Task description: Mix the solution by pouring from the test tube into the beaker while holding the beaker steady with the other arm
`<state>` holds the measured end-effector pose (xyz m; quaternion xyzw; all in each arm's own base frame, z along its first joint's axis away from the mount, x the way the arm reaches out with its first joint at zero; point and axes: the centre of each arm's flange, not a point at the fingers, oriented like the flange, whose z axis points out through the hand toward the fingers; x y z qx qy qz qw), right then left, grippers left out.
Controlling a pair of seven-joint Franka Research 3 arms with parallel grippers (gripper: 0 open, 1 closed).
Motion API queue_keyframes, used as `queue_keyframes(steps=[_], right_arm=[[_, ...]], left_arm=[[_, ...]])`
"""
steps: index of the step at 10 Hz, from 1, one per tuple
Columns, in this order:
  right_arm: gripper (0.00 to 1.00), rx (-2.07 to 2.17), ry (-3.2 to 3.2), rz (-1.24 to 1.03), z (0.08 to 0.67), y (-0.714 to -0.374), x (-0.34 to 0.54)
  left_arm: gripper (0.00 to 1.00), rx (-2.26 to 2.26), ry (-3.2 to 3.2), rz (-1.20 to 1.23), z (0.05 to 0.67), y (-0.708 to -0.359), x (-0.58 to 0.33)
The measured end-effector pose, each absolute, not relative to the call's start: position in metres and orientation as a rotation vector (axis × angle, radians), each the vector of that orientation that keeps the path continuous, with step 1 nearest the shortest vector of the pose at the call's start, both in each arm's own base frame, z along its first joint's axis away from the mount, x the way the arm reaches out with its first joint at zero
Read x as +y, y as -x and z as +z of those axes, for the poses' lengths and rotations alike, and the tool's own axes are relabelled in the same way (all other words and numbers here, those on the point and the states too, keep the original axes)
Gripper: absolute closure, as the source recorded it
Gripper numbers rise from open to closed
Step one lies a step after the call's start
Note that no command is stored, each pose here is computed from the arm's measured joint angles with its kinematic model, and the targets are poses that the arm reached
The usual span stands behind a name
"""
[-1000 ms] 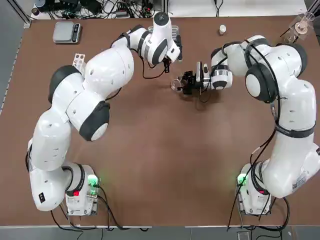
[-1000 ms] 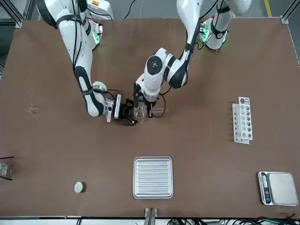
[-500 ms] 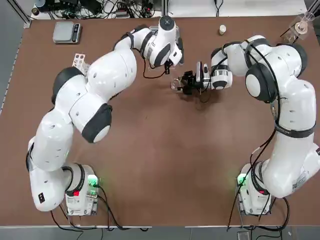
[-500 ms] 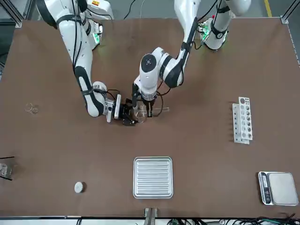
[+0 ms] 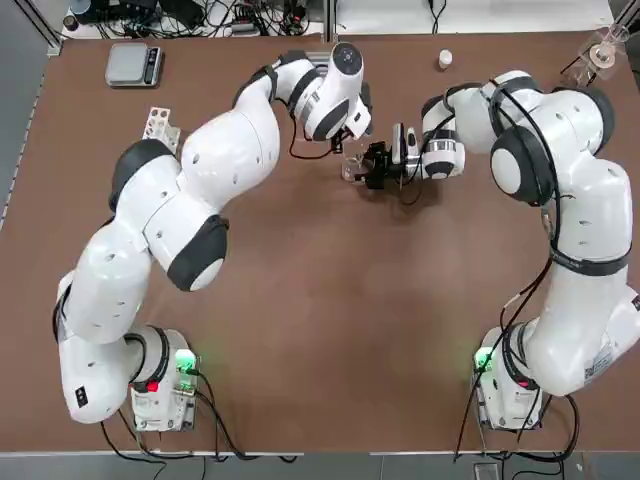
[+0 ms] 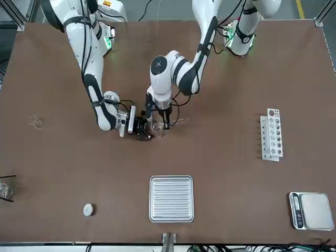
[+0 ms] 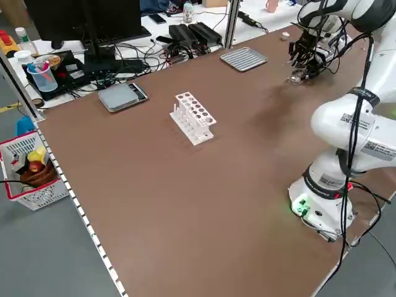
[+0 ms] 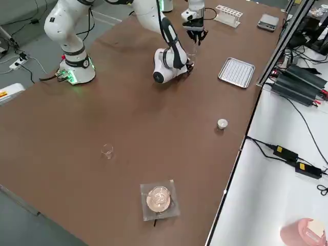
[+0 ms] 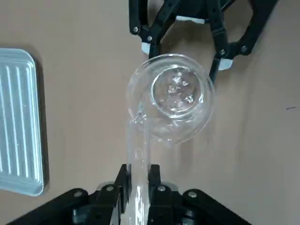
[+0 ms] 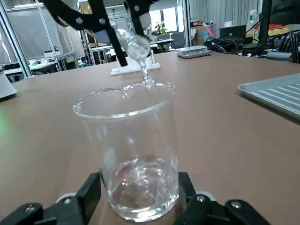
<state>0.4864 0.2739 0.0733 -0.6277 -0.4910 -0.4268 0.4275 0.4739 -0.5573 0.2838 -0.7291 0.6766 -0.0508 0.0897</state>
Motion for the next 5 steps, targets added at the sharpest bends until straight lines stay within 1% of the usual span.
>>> queue_keyframes(steps=[5], right_arm=[[0.27,-1.226,1.568,-1.066,0.0733,-0.4864,0.274]], left_arm=[[0.78,1.983,2.055,-0.105,0.2916,-0.4731,-0.5596]])
